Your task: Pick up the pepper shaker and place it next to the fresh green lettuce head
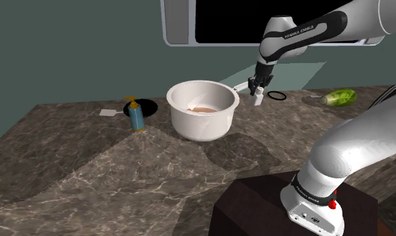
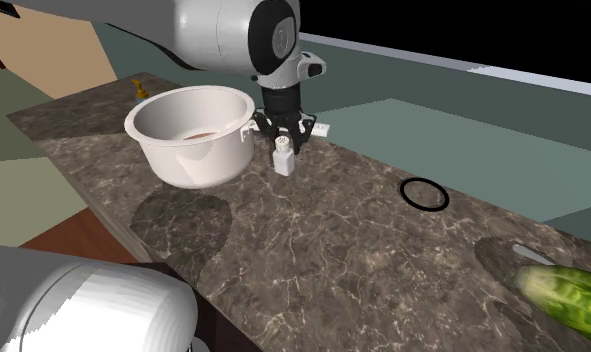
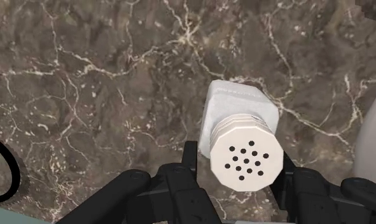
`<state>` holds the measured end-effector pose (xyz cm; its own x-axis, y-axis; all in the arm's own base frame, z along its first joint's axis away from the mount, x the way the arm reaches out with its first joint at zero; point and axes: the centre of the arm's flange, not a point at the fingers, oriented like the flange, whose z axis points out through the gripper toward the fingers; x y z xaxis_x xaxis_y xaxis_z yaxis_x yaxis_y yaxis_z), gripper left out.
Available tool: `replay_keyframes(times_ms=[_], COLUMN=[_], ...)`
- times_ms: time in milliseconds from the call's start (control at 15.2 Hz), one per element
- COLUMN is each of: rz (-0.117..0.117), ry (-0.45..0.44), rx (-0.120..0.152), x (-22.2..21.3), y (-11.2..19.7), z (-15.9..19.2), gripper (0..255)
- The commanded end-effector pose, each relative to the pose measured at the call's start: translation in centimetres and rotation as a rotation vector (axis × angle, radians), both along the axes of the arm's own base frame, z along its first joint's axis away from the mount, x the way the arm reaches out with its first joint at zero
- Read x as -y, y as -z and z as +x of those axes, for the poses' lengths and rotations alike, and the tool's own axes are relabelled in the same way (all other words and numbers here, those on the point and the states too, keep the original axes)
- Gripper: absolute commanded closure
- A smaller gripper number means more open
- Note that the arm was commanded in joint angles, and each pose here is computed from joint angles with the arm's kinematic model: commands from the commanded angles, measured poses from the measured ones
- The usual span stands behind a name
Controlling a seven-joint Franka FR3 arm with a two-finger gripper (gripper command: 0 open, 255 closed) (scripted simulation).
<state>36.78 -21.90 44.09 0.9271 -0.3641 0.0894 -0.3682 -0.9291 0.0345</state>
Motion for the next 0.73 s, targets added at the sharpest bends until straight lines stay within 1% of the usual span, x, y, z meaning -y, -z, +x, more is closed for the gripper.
replay_keyframes(times_ms=[0, 660], rz=[0.000, 0.000], ry=[0.000, 0.000], rx=[0.000, 0.000], x=[0.0, 0.0], y=[-1.1, -6.4], z=[0.1, 0.1], gripper=[255, 255])
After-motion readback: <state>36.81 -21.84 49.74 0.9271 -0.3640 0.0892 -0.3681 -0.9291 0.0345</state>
